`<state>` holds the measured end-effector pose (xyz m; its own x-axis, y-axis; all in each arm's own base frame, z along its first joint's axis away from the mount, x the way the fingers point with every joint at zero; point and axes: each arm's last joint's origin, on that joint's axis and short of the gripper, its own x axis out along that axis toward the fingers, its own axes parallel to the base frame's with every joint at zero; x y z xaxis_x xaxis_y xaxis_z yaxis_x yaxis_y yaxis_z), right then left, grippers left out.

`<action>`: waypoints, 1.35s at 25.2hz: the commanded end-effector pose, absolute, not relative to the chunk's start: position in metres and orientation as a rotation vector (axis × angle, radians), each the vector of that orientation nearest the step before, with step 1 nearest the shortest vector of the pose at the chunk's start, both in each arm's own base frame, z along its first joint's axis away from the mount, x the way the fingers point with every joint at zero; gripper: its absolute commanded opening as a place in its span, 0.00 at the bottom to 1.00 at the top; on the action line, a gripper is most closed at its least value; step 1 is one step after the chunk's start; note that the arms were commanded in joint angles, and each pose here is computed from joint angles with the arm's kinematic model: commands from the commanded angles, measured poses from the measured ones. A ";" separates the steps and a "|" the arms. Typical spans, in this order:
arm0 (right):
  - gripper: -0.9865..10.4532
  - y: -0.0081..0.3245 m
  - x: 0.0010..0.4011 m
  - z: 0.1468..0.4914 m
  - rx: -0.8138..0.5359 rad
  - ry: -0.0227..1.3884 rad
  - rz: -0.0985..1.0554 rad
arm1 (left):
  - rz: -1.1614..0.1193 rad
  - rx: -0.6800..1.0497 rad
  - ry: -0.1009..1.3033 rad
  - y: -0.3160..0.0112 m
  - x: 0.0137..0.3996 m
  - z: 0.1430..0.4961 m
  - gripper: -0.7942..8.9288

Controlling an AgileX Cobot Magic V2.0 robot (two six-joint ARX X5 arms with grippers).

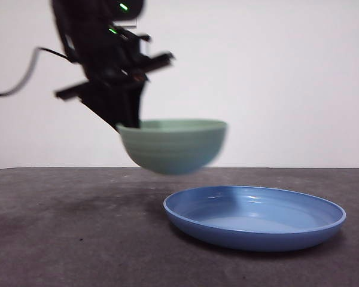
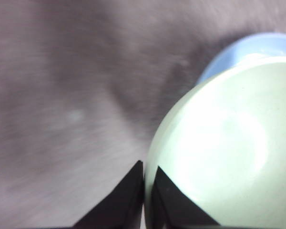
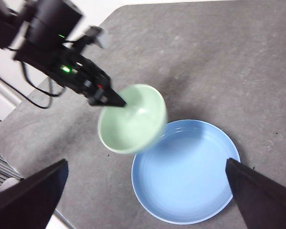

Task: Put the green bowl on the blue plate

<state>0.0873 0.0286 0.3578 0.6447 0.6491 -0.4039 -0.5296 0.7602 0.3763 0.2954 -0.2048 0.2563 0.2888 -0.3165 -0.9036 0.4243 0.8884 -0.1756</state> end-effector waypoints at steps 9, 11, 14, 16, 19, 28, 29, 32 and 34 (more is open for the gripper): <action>0.65 0.029 0.087 0.363 0.235 0.532 0.684 | -0.610 0.180 1.223 -0.284 0.306 0.226 0.09; 0.65 0.029 0.087 0.363 0.235 0.532 0.684 | -0.641 0.188 1.252 -0.295 0.305 0.217 0.09; 0.65 0.029 0.087 0.363 0.235 0.533 0.684 | -0.647 0.204 1.270 -0.302 0.304 0.208 0.09; 0.65 0.029 0.087 0.363 0.235 0.533 0.684 | -0.647 0.204 1.271 -0.302 0.304 0.207 0.09; 0.65 0.029 0.087 0.363 0.239 0.534 0.683 | -0.645 0.204 1.272 -0.301 0.304 0.207 0.09; 0.65 0.029 0.087 0.363 0.245 0.537 0.682 | -0.652 0.199 1.256 -0.302 0.305 0.208 0.11; 0.65 0.029 0.087 0.363 0.245 0.537 0.681 | -0.652 0.199 1.256 -0.302 0.305 0.208 0.11; 0.65 0.029 0.087 0.363 0.245 0.537 0.682 | -0.651 0.193 1.246 -0.301 0.308 0.214 0.31; 0.65 0.029 0.087 0.363 0.246 0.537 0.682 | -0.655 0.184 1.226 -0.301 0.310 0.223 0.51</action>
